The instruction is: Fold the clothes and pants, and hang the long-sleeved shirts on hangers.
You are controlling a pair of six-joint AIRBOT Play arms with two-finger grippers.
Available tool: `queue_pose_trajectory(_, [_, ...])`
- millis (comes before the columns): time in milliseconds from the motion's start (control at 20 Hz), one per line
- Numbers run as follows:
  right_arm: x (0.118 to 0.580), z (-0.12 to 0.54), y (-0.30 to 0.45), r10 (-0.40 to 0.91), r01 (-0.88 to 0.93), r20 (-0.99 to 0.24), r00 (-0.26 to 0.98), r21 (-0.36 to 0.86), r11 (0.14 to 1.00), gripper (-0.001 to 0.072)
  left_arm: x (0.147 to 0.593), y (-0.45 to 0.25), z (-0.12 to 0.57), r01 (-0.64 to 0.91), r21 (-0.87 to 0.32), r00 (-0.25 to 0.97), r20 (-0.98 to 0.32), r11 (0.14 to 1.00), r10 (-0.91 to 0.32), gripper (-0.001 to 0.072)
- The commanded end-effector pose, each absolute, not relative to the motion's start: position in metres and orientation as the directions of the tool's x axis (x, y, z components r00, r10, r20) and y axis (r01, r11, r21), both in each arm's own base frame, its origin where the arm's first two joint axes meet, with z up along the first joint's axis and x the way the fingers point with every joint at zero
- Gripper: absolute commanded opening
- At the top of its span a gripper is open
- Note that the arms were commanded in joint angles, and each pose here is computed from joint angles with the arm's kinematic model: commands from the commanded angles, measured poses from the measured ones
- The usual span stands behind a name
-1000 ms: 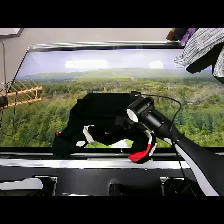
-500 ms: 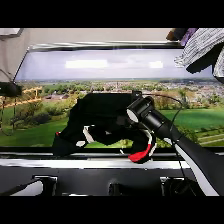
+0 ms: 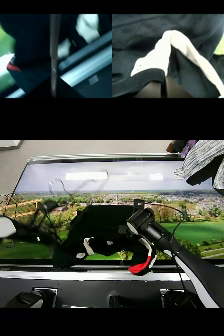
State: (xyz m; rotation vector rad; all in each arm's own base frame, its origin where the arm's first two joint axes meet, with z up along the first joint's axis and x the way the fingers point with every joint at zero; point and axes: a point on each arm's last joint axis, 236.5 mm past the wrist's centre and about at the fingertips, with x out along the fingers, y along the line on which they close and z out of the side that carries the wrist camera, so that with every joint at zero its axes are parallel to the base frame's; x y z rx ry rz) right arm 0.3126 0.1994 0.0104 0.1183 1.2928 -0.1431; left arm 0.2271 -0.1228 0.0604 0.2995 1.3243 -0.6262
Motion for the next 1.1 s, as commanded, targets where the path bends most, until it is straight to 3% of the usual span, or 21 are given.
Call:
queue_pose_trajectory(0, [0.328, 0.017, 0.181, -0.117, 0.182, -0.936, 0.331, -0.059, 0.982, 0.0038, 0.154, -0.119, 0.043, 0.634, -0.192, -0.096, -0.981, 0.749, -0.17, 0.0028])
queue_pose_trajectory(100, [0.333, 0.02, 0.17, -0.163, 0.201, -0.922, 0.351, -0.096, 0.975, 0.0038, 0.14, -0.117, 0.042, 0.672, -0.177, -0.113, -0.984, 0.719, -0.136, 0.0027])
queue_pose_trajectory(400, [0.341, 0.022, 0.154, -0.194, 0.289, -0.914, 0.356, -0.089, 0.953, 0.0038, 0.132, -0.1, 0.056, 0.721, -0.064, 0.012, -0.994, 0.689, -0.104, 0.0026])
queue_pose_trajectory(650, [0.354, 0.014, 0.147, -0.081, 0.385, -0.946, 0.314, 0.049, 0.922, 0.0039, 0.114, -0.101, 0.062, 0.745, -0.099, -0.017, -0.991, 0.659, -0.13, 0.0025])
queue_pose_trajectory(900, [0.35, 0.011, 0.161, -0.002, 0.379, -0.958, 0.287, 0.111, 0.919, 0.0039, 0.1, -0.126, 0.057, 0.825, -0.129, -0.061, -0.988, 0.55, -0.14, 0.0024])
queue_pose_trajectory(1050, [0.347, 0.011, 0.164, 0.007, 0.373, -0.961, 0.275, 0.114, 0.921, 0.0039, 0.104, -0.138, 0.047, 0.82, -0.122, -0.07, -0.991, 0.559, -0.113, 0.0025])
